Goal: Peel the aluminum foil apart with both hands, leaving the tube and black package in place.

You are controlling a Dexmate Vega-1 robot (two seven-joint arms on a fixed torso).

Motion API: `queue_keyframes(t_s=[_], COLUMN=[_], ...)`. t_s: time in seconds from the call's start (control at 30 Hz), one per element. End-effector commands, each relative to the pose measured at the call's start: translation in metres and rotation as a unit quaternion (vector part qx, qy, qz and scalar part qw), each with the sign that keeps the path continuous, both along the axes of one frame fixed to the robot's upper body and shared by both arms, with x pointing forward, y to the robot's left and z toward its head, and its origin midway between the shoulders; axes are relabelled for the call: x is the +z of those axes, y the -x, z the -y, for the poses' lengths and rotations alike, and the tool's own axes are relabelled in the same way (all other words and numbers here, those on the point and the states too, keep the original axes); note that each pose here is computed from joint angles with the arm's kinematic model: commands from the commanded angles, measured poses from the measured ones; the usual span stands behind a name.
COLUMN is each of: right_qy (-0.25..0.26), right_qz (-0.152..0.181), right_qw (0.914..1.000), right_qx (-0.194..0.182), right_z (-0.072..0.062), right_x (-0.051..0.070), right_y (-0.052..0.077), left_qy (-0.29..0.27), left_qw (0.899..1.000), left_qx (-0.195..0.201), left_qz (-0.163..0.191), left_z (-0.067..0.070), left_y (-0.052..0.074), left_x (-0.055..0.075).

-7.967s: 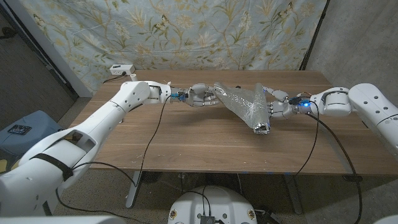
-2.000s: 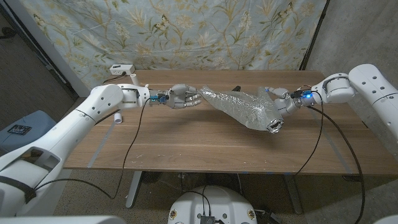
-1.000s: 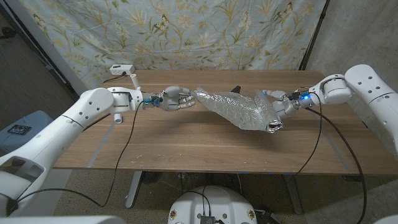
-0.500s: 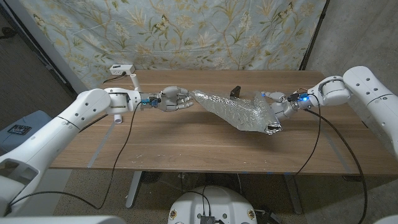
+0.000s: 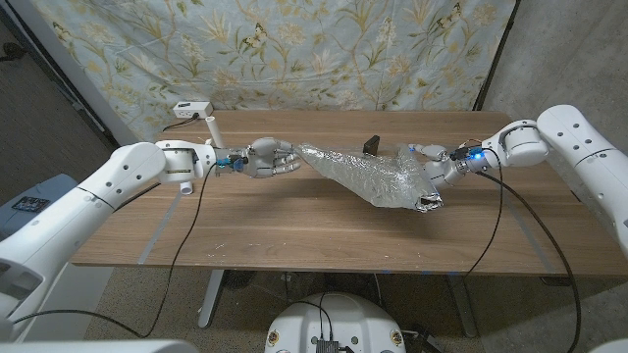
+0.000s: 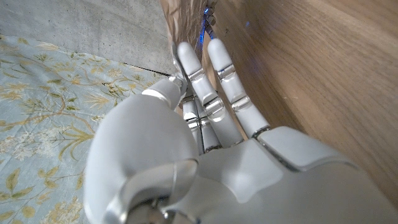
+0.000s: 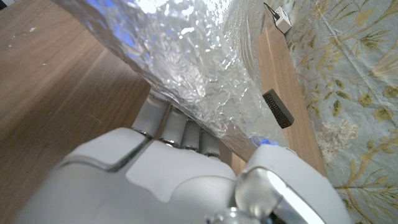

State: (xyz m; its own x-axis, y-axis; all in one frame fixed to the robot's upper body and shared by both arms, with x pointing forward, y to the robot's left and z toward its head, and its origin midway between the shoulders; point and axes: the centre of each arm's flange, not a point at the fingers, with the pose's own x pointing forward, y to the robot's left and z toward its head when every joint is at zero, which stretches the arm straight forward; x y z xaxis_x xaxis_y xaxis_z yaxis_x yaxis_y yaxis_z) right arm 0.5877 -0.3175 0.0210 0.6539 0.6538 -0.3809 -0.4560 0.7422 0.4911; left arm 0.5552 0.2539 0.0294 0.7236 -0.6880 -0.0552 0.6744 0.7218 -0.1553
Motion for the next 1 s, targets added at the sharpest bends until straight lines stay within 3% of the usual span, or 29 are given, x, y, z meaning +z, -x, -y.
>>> queue_keyframes(t_s=[0.03,0.6,1.0], right_qy=[0.000,-0.005,-0.031], right_qz=[0.006,0.020,0.032], right_qw=[1.0000,0.9998,0.9990], right_qx=[0.001,-0.002,-0.004], right_z=[-0.004,-0.005,-0.004], right_x=[0.001,0.000,-0.012], right_y=[0.001,0.007,0.013], left_qy=[-0.012,-0.025,-0.038], left_qw=[1.000,1.000,0.999], left_qx=[0.006,0.006,0.004], left_qz=[-0.003,0.001,0.008], left_z=[-0.011,-0.019,-0.018], left_y=[0.008,0.014,0.016], left_x=[-0.001,0.001,0.006])
